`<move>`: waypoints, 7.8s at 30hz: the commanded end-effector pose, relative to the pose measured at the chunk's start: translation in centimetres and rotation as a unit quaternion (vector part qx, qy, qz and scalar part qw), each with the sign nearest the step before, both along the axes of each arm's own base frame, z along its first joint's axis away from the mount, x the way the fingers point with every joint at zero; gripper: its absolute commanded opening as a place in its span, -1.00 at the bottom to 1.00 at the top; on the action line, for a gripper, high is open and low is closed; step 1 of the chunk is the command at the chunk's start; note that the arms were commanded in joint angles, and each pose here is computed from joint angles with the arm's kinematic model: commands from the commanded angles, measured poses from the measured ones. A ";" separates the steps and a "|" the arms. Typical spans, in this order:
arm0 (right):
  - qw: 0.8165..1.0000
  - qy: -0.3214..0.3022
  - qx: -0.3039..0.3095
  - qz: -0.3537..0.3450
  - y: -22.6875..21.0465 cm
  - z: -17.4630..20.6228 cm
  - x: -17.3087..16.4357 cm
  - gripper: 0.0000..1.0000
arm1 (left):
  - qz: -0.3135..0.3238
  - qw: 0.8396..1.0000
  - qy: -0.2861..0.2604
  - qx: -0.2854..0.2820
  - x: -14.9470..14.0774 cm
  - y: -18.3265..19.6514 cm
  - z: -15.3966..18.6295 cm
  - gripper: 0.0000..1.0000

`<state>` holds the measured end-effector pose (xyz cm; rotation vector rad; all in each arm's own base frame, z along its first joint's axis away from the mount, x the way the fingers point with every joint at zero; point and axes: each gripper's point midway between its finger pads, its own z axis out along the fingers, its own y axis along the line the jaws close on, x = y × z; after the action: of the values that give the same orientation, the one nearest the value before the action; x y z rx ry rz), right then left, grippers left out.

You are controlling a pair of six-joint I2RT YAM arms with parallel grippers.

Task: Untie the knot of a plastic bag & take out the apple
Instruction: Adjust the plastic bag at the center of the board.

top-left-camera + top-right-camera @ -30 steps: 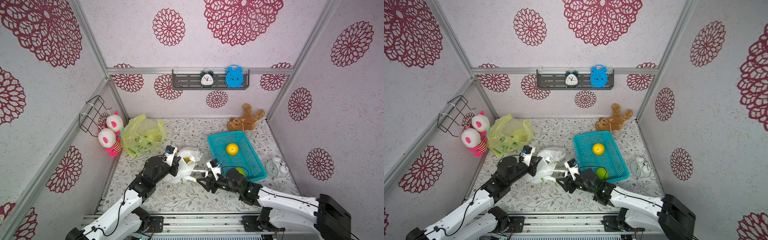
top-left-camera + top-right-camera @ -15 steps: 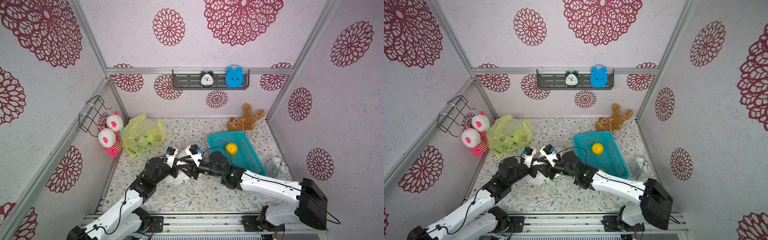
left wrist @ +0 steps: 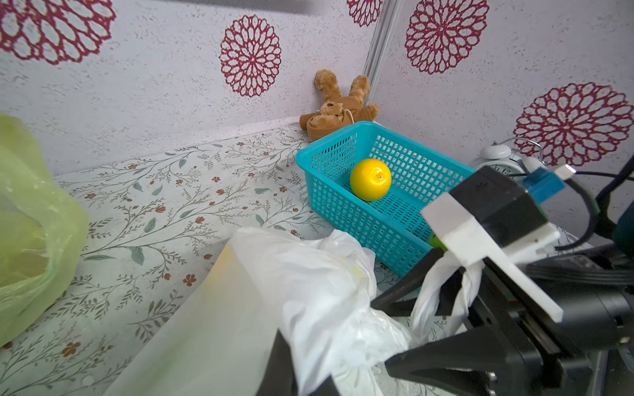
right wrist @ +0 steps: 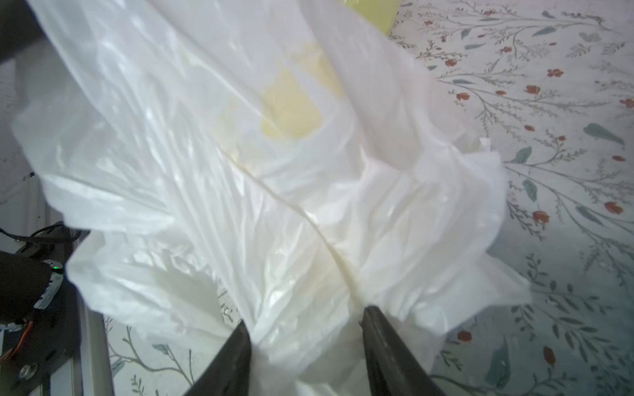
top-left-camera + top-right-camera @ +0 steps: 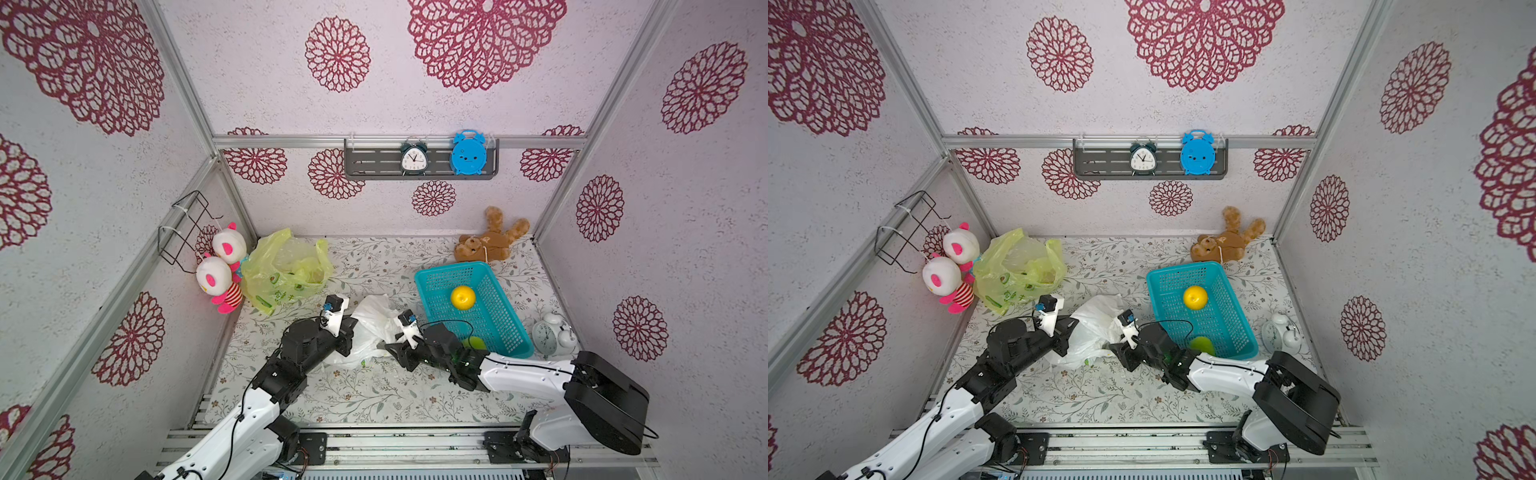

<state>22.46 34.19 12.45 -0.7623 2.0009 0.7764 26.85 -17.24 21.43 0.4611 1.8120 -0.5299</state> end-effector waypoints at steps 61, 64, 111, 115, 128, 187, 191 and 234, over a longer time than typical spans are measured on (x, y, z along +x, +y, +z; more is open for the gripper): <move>0.993 -0.028 0.104 -0.043 -0.1 6.6 0.9 0.02 | -0.121 0.986 -0.061 -0.102 4.1 -3.3 12.5 -1.00; 0.985 -0.089 0.138 -0.047 -2.0 11.3 -0.1 0.07 | -0.166 0.977 -0.047 -0.123 3.8 -4.7 12.4 -1.00; 0.995 0.005 0.099 -0.030 4.3 3.1 1.8 -0.28 | 0.119 0.991 0.051 -0.014 2.6 4.0 3.4 0.95; 0.994 0.008 0.112 -0.001 5.1 5.6 0.7 -0.51 | 0.192 0.980 0.032 -0.050 0.1 7.6 5.6 0.95; 0.993 -0.022 0.104 0.054 5.8 9.3 -0.2 -0.03 | 0.129 0.978 0.158 -0.053 -1.9 4.1 -5.4 0.95; 0.977 0.003 0.120 0.177 4.3 7.6 3.2 -0.14 | 0.029 0.967 0.134 -0.213 4.7 4.7 2.6 -1.00; 0.989 -0.001 0.088 0.121 6.4 7.7 5.1 -0.16 | 0.019 0.964 0.139 -0.226 4.4 4.3 3.0 -1.00; 0.989 -0.003 -0.084 -0.121 2.2 -4.1 7.5 0.62 | 0.245 0.938 0.179 -0.169 2.8 13.4 -7.1 -1.00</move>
<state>29.85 36.41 5.05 -0.6380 2.2235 0.4463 27.94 -3.23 11.62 -0.4707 2.1313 -0.5870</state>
